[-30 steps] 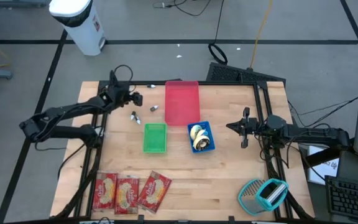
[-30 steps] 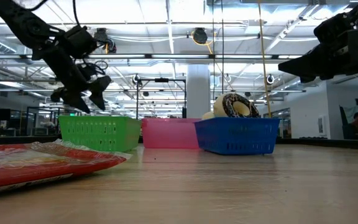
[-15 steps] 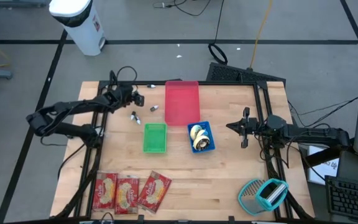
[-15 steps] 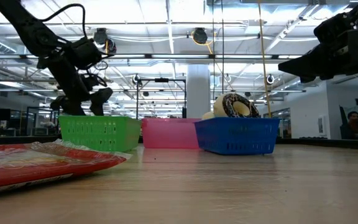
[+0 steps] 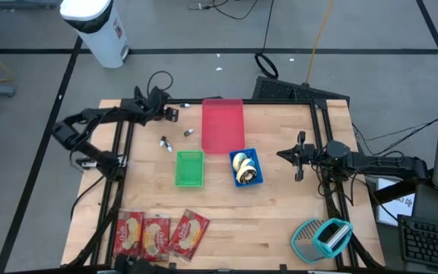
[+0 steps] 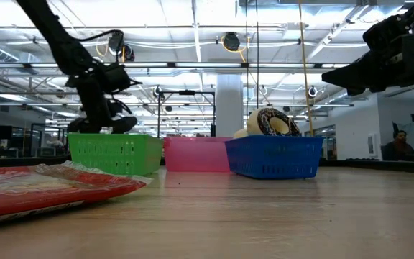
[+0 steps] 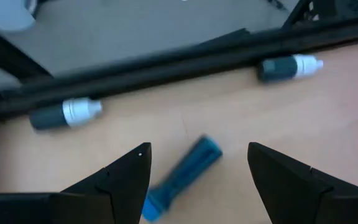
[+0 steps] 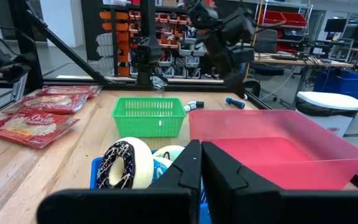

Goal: Pick & Place Food Item
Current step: Put the purple food coloring bottle into the green bin

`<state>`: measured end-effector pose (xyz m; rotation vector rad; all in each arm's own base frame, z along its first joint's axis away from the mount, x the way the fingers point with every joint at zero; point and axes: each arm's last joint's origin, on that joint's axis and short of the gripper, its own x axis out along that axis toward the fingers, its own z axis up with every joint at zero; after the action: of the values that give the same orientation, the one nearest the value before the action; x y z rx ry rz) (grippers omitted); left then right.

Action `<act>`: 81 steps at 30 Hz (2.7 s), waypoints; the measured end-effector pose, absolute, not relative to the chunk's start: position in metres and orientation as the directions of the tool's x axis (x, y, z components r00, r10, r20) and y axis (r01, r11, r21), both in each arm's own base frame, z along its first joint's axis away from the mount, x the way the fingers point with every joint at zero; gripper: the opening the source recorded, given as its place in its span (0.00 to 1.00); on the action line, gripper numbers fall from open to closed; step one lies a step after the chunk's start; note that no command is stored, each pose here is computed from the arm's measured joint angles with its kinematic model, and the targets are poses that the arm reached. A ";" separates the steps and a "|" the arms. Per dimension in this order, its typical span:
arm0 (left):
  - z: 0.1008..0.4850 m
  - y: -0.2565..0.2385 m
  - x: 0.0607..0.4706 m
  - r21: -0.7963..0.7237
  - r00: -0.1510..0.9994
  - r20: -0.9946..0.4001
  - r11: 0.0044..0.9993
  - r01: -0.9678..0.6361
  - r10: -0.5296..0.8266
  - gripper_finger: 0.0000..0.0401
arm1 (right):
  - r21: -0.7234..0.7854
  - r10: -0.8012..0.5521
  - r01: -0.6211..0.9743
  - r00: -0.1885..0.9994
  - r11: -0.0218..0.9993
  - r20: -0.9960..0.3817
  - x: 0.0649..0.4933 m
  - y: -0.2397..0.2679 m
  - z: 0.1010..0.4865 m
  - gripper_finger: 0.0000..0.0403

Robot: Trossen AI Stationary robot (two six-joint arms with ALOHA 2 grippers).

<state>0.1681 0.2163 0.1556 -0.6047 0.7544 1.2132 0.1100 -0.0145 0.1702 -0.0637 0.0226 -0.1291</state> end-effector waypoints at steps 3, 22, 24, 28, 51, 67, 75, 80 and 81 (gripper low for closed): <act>0.159 0.230 0.170 0.031 0.109 -0.809 0.227 -0.973 0.578 0.67 | -0.065 -0.129 0.128 0.991 0.990 -0.018 0.110 -0.014 0.170 0.00; 0.153 0.273 0.143 0.087 -0.045 -0.883 0.068 -0.994 0.467 0.33 | -0.065 -0.129 0.128 0.991 0.990 -0.018 0.110 -0.014 0.170 0.01; 0.153 0.275 0.139 0.088 -0.053 -0.883 0.053 -0.995 0.467 0.21 | -0.066 -0.129 0.128 0.991 0.990 -0.019 0.110 -0.014 0.170 0.01; 0.153 0.277 0.128 0.165 -0.120 -0.882 0.060 -0.984 0.455 0.03 | -0.065 -0.129 0.128 0.991 0.990 -0.018 0.110 -0.014 0.170 0.00; 0.135 0.286 0.133 0.250 -0.182 -0.876 0.098 -0.963 0.446 0.00 | -0.066 -0.129 0.127 0.991 0.990 -0.019 0.110 -0.014 0.170 0.00; 0.155 0.257 0.146 0.030 0.058 -0.958 0.300 -0.953 0.279 0.01 | -0.065 -0.129 0.127 0.991 0.990 -0.019 0.110 -0.014 0.170 0.01; 0.165 0.249 0.153 0.016 0.083 -0.951 0.318 -0.948 0.296 0.09 | -0.065 -0.129 0.128 0.991 0.990 -0.019 0.110 -0.014 0.170 0.00; 0.168 0.245 0.175 -0.083 0.210 -0.921 0.361 -0.929 0.327 0.21 | -0.065 -0.129 0.127 0.991 0.990 -0.019 0.110 -0.014 0.170 0.01; 0.169 0.243 0.181 -0.090 0.228 -0.915 0.380 -0.920 0.333 0.24 | -0.066 -0.129 0.128 0.991 0.990 -0.019 0.110 -0.014 0.170 0.01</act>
<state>0.1811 0.2427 0.1685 -0.7481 0.9678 0.9844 0.1100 -0.0145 0.1701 -0.0649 0.0228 -0.1290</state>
